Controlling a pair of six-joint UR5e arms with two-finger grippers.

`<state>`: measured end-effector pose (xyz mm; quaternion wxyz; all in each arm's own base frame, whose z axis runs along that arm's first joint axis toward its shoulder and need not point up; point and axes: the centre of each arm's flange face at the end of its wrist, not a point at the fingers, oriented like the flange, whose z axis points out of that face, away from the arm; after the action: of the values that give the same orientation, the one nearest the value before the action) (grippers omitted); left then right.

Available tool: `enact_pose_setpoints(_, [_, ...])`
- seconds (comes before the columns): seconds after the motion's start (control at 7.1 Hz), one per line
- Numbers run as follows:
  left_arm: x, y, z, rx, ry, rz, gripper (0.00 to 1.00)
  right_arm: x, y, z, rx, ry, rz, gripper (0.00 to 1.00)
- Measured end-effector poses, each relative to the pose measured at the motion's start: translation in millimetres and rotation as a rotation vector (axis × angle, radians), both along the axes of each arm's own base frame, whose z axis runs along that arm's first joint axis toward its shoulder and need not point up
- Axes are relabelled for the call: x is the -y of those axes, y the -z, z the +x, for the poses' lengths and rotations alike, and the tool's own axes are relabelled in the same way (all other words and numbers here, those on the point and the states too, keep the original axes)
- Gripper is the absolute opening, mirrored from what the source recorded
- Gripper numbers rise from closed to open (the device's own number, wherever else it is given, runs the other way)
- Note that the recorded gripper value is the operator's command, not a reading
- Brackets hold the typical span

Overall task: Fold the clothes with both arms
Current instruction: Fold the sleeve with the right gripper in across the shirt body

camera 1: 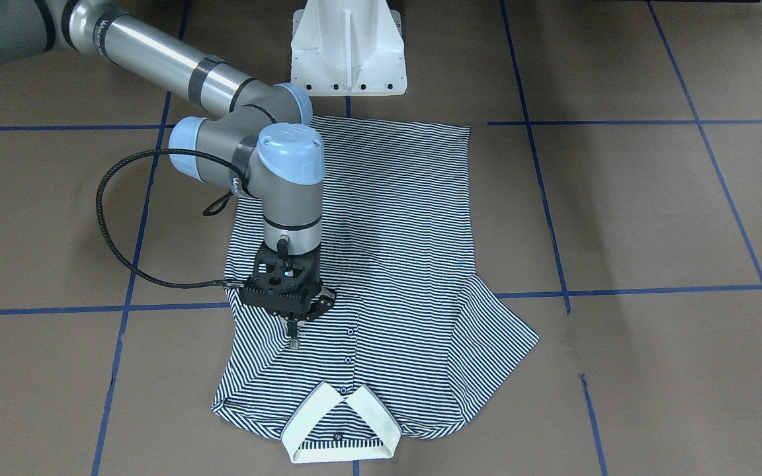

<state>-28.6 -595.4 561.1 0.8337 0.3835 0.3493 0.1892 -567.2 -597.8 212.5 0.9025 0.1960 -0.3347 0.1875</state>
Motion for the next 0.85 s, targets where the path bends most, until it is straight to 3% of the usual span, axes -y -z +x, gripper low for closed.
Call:
enact_pose_setpoints(0.14, [0.1, 1.1, 1.1, -0.006, 0.003, -0.005, 1.0, -2.7, 3.7, -8.3, 0.001, 0.004, 0.006, 1.0])
enact_pose_setpoints(0.42, [1.0, 5.6, 13.7, -0.022, -0.003, -0.011, 1.0, -5.9, 12.1, -9.6, 0.002, 0.038, 0.035, 1.0])
enact_pose_setpoints(0.7, [4.1, 19.0, 73.5, -0.106, -0.023, -0.082, 1.0, 11.4, 17.2, 34.2, 0.04, 0.15, 0.035, 1.0])
enact_pose_setpoints(0.85, [8.6, 32.6, 113.7, -0.16, -0.011, -0.149, 0.88, 17.4, 3.9, 78.7, 0.064, 0.211, 0.045, 1.0])
